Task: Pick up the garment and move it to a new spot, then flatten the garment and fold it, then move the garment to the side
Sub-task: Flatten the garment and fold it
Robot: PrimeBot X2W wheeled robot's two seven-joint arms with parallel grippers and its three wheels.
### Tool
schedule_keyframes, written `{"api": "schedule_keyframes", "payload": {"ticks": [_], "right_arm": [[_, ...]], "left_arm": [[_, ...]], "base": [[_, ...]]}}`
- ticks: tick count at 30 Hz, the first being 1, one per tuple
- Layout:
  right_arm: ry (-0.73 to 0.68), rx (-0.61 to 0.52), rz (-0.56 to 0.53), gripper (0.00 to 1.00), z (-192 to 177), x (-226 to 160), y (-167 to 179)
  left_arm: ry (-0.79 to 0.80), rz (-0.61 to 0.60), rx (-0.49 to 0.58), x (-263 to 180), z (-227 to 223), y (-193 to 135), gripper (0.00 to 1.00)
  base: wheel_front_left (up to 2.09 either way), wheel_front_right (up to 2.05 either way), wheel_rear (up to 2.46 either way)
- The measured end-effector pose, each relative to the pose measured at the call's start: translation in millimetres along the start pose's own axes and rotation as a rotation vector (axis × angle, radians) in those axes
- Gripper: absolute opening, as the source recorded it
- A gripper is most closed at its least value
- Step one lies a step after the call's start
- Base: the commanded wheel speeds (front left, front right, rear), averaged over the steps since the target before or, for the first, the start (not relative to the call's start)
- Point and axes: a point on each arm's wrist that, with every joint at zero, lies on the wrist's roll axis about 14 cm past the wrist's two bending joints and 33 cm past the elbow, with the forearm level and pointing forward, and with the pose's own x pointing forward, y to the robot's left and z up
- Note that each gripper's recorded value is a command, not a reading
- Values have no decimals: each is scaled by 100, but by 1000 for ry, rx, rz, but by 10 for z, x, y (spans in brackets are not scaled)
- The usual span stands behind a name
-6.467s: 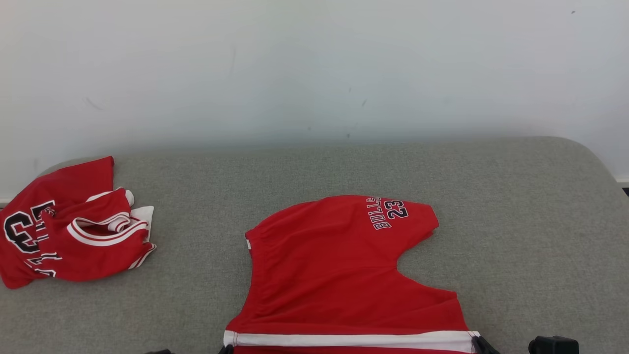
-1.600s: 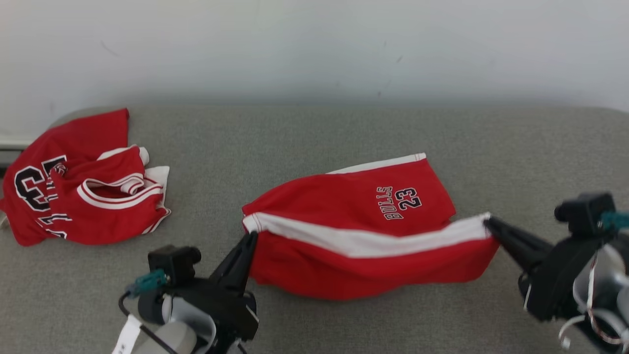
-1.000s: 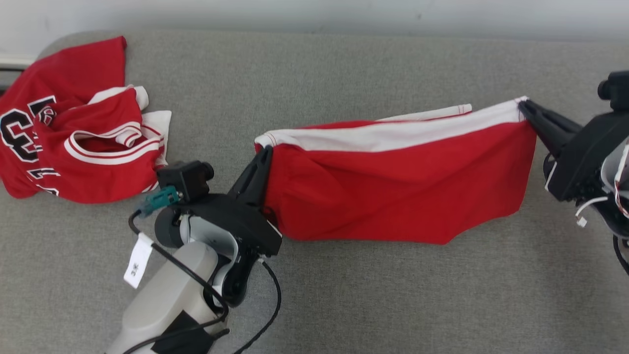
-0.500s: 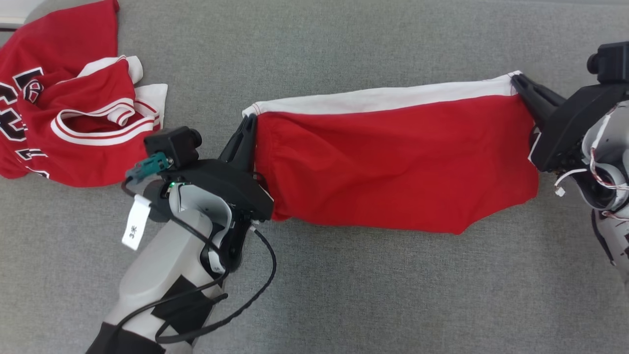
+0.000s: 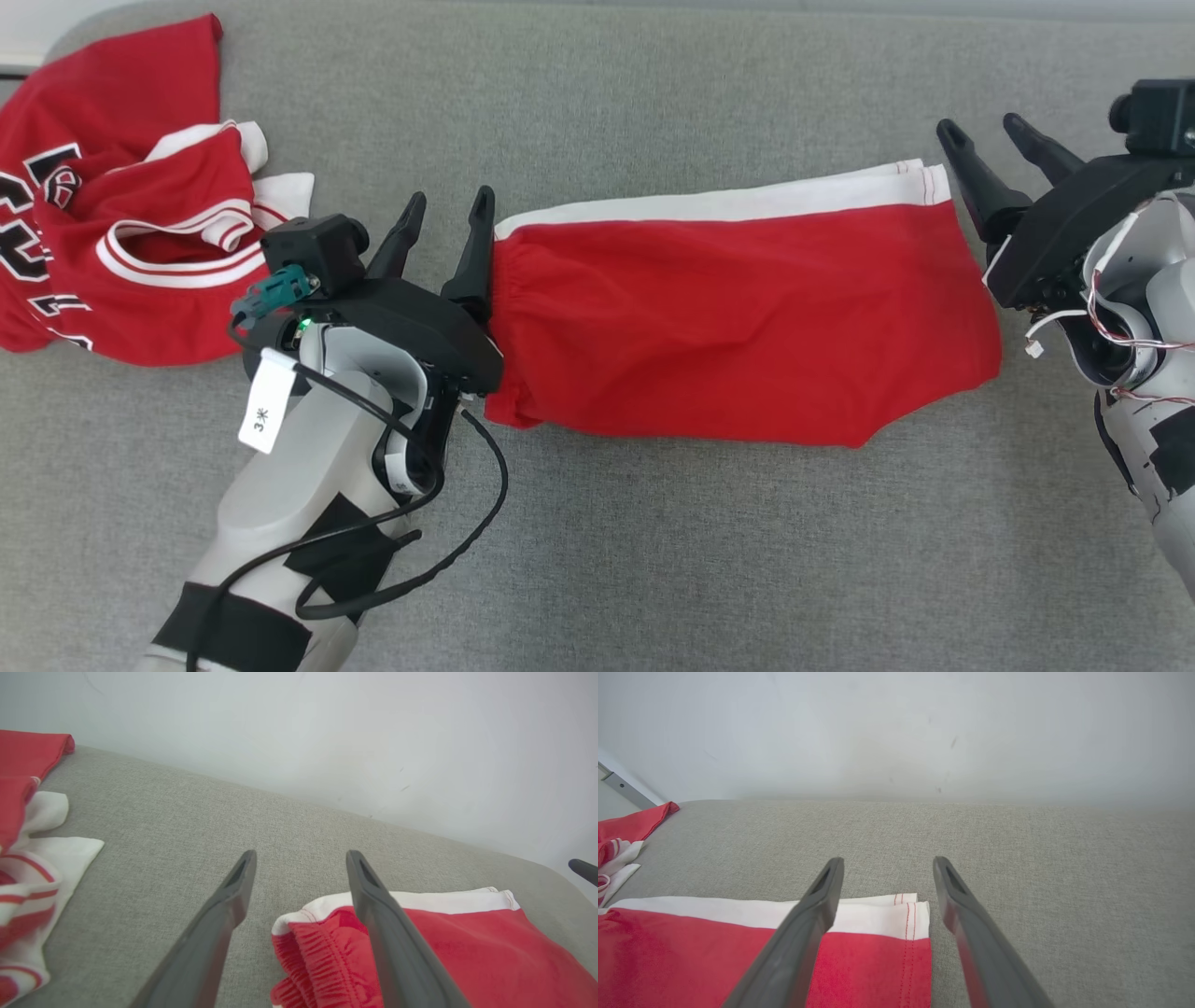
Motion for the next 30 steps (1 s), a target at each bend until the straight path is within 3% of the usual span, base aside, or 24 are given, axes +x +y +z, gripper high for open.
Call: {"api": "schedule_keyframes", "payload": {"ticks": [9,18,24,30], "right_arm": [[-147,-62,-28,100,350,-246,-4],[-155,-107,-48,100,65,-739,51],[-263,-120,-70,100,82,-1101,174],[-368,-88,-133,100,-4,-1553,242]], "left_arm": [[-52,-61,68,-190,198,-93,100],[-2,-117,113,-709,-105,-196,100],[-9,-126,98,-1049,-209,-254,100],[-36,-102,177,-1399,-241,-149,100]], "base": [[0,0,0],[0,0,0],[0,0,0],[0,0,0]]}}
